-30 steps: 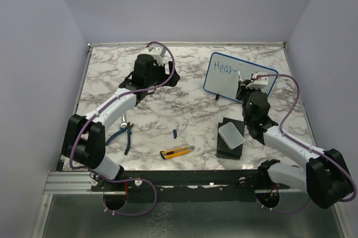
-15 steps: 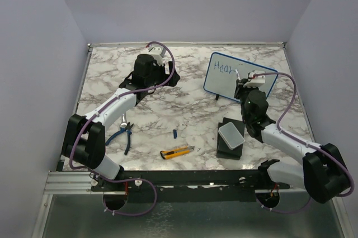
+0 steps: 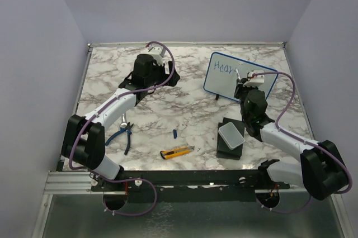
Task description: Write a sentence on the whiteboard
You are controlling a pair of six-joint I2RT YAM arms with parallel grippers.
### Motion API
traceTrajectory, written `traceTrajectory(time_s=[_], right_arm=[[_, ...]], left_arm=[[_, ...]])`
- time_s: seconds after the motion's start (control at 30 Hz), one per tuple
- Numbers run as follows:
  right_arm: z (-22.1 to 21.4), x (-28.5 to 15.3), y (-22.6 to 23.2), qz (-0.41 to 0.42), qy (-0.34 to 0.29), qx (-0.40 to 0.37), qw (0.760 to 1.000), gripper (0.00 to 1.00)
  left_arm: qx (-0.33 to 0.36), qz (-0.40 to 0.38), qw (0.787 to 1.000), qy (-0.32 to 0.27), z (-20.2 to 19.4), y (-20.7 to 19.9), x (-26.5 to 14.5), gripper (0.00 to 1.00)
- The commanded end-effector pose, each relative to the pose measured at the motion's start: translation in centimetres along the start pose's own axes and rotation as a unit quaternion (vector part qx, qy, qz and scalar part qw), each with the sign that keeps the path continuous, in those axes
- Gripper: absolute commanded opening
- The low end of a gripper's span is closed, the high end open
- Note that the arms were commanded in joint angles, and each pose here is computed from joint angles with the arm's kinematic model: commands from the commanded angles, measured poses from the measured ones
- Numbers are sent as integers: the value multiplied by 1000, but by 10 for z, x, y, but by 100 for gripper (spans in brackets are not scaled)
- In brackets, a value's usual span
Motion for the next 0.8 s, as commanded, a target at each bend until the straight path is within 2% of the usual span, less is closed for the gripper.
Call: traceTrajectory(time_s=[0.0, 0.77], right_arm=[[6, 4, -5, -21, -7, 8, 1000, 0], [-28, -13, -3, 0, 49, 21, 999, 0]], left_arm=[[5, -10, 1000, -18, 9, -4, -10, 86], [10, -8, 1000, -25, 14, -5, -14, 86]])
Point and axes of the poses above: each gripper's point midway between its finger pads, its own x axis out along the fingers, its own y axis along the line the jaws close on, z = x × y, the point moved 5 cm from there along -x, back along the fingers, and after that the axes turned 7 degrees about -x, right-handed, at the moved point
